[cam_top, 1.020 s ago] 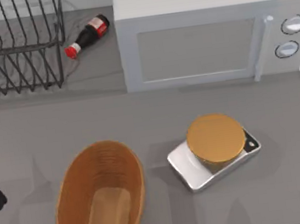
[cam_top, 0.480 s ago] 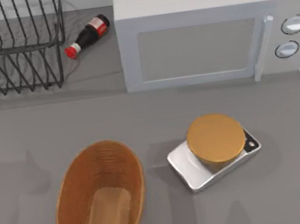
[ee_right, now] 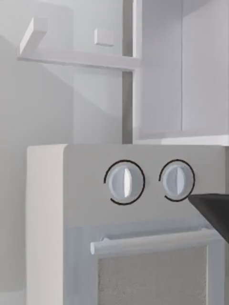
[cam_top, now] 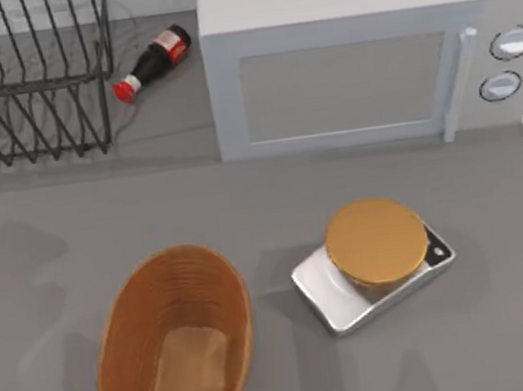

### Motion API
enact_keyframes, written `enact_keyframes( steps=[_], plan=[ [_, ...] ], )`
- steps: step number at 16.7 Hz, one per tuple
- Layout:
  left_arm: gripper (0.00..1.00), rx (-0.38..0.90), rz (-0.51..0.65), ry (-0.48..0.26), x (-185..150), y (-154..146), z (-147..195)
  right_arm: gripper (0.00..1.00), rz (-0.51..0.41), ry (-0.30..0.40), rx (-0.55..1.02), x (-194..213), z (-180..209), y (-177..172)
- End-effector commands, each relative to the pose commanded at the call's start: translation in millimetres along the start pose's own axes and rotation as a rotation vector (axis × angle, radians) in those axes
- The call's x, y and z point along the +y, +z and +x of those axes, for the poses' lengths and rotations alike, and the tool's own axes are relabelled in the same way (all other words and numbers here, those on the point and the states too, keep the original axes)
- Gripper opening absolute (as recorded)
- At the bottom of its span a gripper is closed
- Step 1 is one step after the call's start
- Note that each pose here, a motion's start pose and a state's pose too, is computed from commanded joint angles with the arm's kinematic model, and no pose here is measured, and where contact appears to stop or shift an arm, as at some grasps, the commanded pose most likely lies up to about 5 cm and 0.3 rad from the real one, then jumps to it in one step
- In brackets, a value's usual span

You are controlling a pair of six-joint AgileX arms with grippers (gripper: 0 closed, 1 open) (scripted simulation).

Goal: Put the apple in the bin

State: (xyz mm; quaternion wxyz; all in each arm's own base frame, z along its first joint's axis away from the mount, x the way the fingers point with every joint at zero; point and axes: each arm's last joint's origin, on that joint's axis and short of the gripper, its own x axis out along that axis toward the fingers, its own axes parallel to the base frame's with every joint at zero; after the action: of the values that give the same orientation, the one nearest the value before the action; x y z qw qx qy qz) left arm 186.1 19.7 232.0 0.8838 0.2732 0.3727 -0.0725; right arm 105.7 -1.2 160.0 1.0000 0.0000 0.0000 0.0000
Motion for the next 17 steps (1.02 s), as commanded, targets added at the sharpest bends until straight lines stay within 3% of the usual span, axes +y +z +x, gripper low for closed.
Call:
enact_keyframes(
  steps=[6,11,14,17],
  plan=[
    [1.00,0.369,0.234,-0.333,21,8,66,1.00,0.000,0.000,0.000,0,0,0],
    [1.00,0.504,0.428,-0.587,47,17,121,1.00,0.000,0.000,0.000,0,0,0],
    [1.00,0.512,0.482,-0.645,58,21,136,1.00,0.000,0.000,0.000,0,0,0],
    [1.00,0.503,0.494,-0.643,62,24,138,1.00,0.000,0.000,0.000,0,0,0]
  ],
)
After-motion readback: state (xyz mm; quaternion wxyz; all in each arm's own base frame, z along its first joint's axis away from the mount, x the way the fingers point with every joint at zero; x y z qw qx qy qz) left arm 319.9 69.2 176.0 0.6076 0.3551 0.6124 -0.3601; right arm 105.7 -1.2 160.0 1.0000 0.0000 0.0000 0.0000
